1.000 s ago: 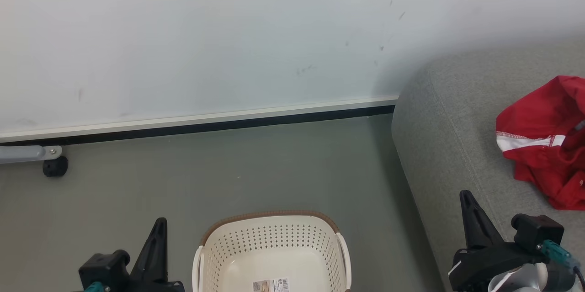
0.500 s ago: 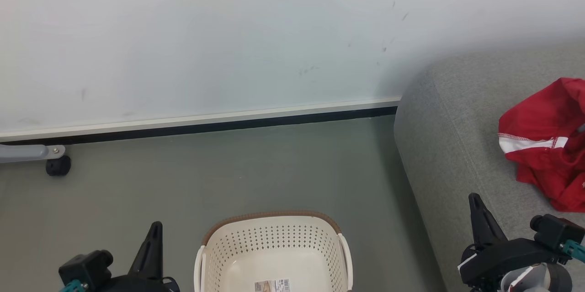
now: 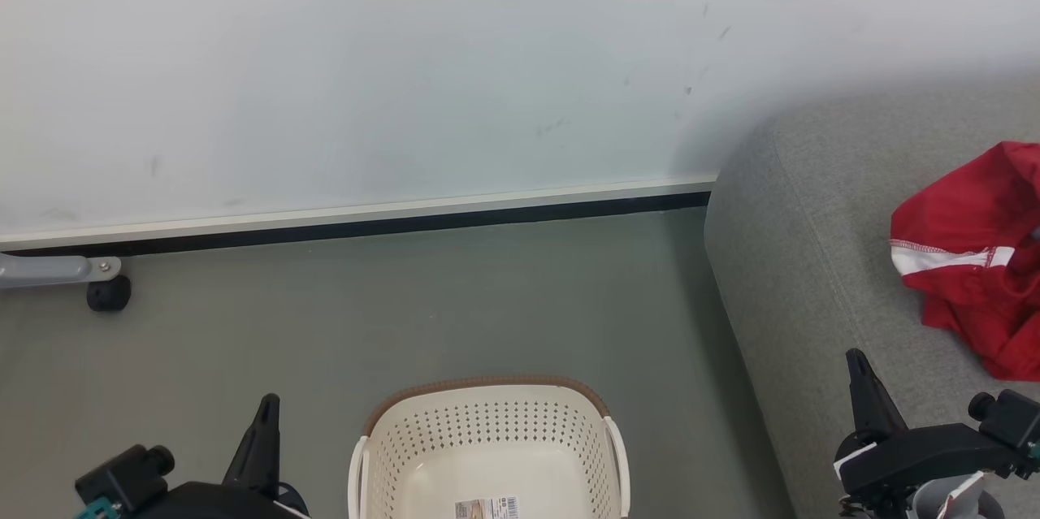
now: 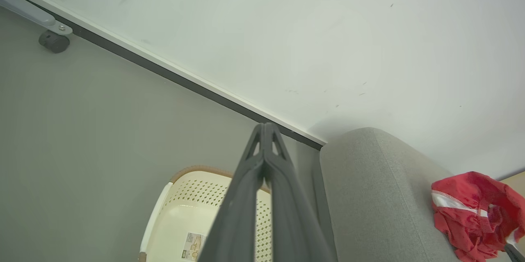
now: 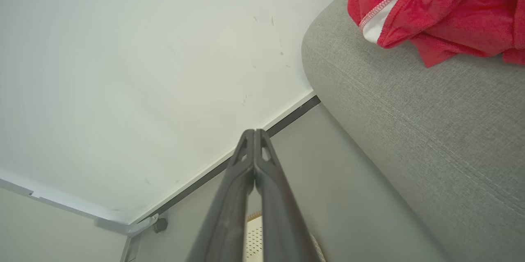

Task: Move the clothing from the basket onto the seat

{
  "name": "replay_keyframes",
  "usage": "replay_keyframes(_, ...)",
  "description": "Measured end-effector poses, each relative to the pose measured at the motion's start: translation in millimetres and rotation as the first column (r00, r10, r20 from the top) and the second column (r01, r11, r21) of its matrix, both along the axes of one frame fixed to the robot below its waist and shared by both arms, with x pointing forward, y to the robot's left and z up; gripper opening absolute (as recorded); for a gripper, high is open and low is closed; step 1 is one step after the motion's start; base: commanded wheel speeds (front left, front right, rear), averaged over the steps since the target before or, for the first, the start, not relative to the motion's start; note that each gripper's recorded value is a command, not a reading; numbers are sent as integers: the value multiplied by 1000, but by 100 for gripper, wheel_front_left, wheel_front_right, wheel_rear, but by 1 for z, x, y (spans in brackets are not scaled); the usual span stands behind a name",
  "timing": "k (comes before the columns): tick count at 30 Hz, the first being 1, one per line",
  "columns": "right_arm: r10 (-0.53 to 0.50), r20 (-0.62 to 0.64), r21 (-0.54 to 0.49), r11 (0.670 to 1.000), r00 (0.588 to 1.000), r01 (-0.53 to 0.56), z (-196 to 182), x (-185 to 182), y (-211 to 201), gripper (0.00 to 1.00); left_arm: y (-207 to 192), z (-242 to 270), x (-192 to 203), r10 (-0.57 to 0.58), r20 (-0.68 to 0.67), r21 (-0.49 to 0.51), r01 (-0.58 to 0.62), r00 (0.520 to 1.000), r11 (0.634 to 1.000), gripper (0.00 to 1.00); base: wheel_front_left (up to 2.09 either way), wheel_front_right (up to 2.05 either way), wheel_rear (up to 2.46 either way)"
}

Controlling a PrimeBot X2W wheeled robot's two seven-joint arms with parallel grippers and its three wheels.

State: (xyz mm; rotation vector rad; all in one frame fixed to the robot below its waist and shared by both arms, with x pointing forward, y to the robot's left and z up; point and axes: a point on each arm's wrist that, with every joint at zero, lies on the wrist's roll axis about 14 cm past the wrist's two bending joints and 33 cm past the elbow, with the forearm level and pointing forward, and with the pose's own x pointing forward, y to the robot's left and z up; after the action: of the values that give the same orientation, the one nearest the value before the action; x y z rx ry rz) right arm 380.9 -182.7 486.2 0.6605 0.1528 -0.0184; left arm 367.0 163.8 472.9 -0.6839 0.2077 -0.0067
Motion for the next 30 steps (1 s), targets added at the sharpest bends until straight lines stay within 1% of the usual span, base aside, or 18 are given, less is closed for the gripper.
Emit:
replay_keyframes(8, -20, -13, 121, 992, 1000, 21, -2, 0, -3, 0, 2, 0, 2, 16, -9, -118, -17, 1000, 993, 0, 0, 0, 0)
replay_keyframes(17, -38, -23, 258, 965, 999, 42, -4, 1, -5, 0, 5, 0, 5, 40, -19, -247, -44, 999, 968, 0, 0, 0, 0)
replay_keyframes(19, -45, -24, 304, 951, 999, 50, -4, 1, -6, 0, 6, -1, 5, 47, -25, -287, -52, 999, 957, 0, 0, 0, 0)
replay_keyframes(24, -57, -25, 376, 925, 998, 62, -4, 1, -8, 0, 10, -3, 4, 65, -34, -352, -73, 997, 933, 0, 0, 0, 0)
replay_keyframes(30, -71, -29, 458, 886, 997, 76, -6, 1, -10, 0, 12, 0, 7, 79, -31, -437, -85, 996, 895, 0, 0, 0, 0)
